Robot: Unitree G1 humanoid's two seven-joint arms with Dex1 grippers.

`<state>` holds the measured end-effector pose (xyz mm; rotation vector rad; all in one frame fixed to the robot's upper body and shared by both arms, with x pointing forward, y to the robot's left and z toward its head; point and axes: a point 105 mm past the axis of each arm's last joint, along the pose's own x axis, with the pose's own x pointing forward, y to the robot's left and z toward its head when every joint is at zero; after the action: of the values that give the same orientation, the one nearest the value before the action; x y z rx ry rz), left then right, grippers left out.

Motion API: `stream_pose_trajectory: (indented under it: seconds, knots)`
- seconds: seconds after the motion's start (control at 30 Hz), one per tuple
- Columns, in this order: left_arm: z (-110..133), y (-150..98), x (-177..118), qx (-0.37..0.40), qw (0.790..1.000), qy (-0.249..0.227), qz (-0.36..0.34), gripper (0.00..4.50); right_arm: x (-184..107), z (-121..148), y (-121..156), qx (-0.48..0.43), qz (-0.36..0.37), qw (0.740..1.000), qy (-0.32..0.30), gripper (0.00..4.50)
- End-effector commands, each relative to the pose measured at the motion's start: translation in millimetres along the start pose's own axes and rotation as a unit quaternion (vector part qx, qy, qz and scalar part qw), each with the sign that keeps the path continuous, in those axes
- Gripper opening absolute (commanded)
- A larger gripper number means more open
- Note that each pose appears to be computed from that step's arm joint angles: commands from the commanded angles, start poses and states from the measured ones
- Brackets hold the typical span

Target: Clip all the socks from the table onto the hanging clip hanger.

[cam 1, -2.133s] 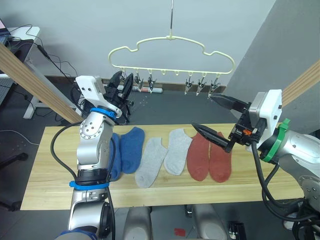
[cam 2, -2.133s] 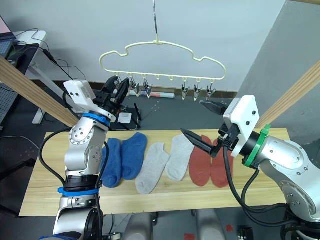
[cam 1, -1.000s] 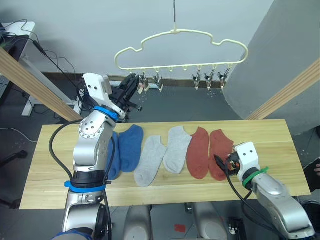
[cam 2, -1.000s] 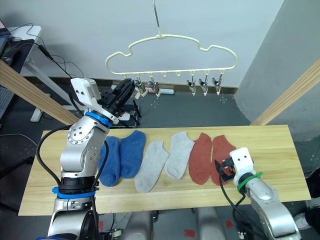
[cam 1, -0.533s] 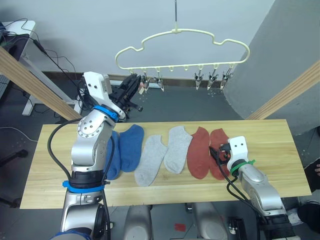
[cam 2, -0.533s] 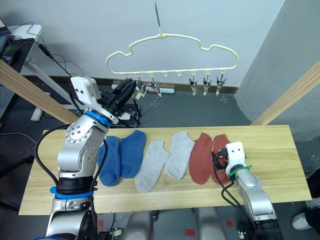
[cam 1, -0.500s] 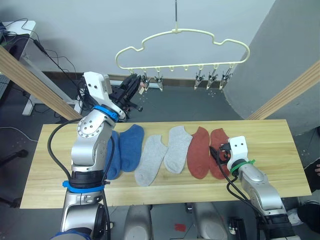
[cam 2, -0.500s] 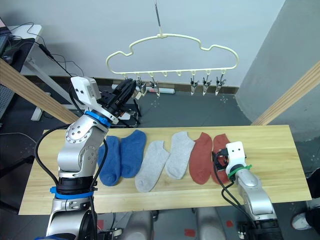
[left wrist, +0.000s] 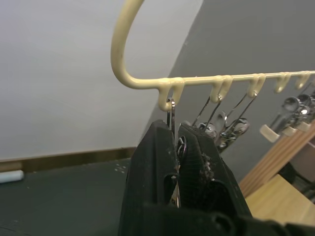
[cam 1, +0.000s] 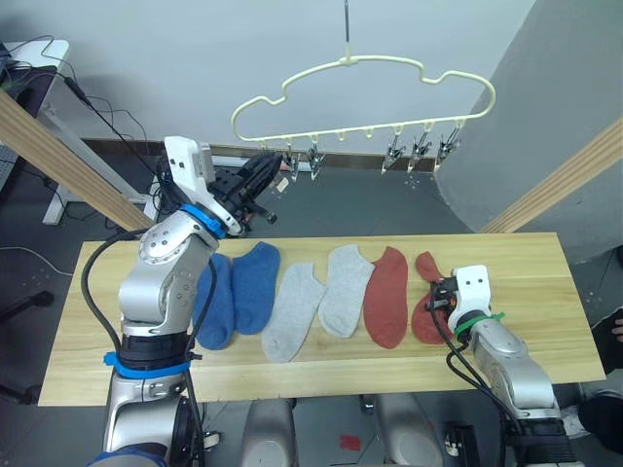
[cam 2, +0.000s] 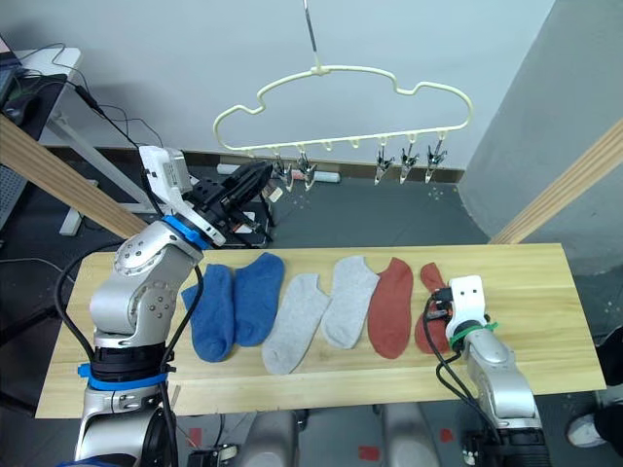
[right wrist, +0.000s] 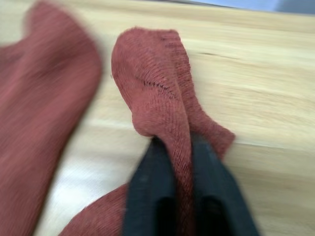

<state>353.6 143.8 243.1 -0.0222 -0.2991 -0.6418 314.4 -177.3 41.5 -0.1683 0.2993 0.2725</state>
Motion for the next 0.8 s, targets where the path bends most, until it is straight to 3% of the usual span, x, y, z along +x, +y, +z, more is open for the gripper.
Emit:
stream_pose_trajectory:
  seconds: [0.03,0.2,0.33,0.6,0.8]
  knots:
    - [23,-8,0,-0.008,0.999,-0.025,-0.027,0.11,-5,63,39,-0.097,0.116,0.984,-0.098,0.0]
    - [29,-9,1,-0.032,0.999,-0.022,-0.034,0.11,-6,118,90,-0.14,0.216,0.95,-0.177,0.0]
    - [31,-12,2,-0.044,0.998,-0.021,-0.037,0.11,0,145,121,-0.133,0.246,0.934,-0.22,0.0]
    - [28,-20,2,-0.053,0.998,-0.013,-0.044,0.11,14,166,158,-0.105,0.254,0.926,-0.258,0.0]
    - [27,-21,2,-0.056,0.997,-0.013,-0.044,0.11,18,174,162,-0.096,0.241,0.924,-0.282,0.0]
